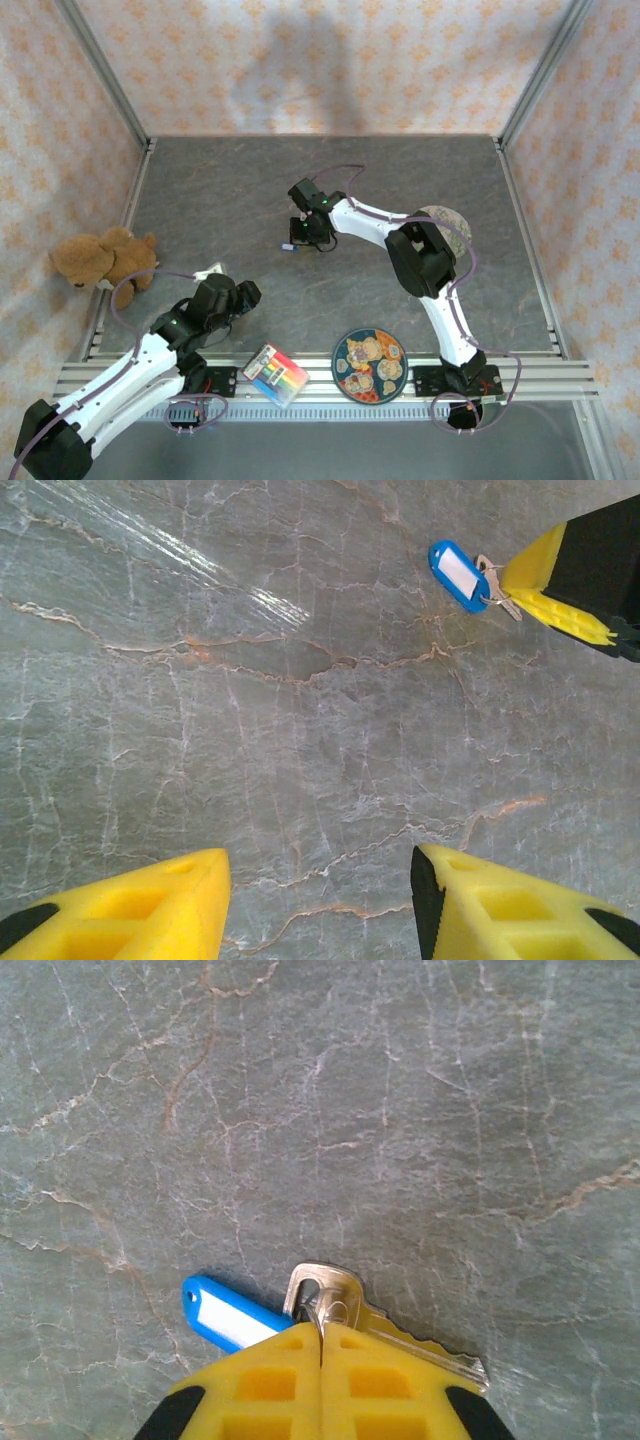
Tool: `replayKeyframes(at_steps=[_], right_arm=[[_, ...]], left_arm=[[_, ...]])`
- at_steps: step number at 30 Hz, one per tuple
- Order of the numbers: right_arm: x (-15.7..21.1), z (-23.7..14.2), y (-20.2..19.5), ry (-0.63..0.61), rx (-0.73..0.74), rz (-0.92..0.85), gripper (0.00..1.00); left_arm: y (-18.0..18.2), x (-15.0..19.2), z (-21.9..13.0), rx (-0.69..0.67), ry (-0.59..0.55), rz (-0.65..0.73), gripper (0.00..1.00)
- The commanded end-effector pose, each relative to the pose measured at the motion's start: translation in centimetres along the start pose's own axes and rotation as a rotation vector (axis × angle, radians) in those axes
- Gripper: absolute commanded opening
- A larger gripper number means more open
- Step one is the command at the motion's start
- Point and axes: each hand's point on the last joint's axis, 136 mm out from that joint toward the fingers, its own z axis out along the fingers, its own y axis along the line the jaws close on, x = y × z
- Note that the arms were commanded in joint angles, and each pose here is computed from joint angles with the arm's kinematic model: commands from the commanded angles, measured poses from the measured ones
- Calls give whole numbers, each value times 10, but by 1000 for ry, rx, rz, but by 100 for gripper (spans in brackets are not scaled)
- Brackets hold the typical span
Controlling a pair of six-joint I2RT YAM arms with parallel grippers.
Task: Remove the keys from the keyring
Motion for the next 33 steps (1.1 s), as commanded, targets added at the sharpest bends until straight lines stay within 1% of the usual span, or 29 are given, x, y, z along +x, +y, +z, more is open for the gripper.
replayKeyframes(at_steps=[1,4,7,14,20,22,25,27,30,33], right_arm=[[-8,-36,7,-55,25,-27,2],[-8,-68,11,-87,14,-48,2],[-6,-107,14,-131,8,-70,2],[8,-199,17,-216,-18,-121,2],[21,-263,22,-287,-70,-145,2],[24,-278,24,-311,-89,-140,2],[29,-298,26,-346,-122,-137,2],[30,-308,27,-368,-139,-132,3],[33,-320,29,-393,-169,-122,3],[36,-329,32,-406,-201,-120,3]], left_arm=[[-6,-8,-8,2,-28,20,52],[-25,-19,-18,50,-51,58,52],[-51,-31,-31,123,-75,105,53],[-119,-56,-64,342,-139,229,54],[-172,-70,-91,535,-222,363,56],[-189,-71,-99,592,-245,408,58],[-215,-67,-108,661,-285,512,60],[-230,-62,-112,687,-305,570,61],[-251,-54,-115,691,-361,673,62],[-268,-49,-115,656,-443,771,63]])
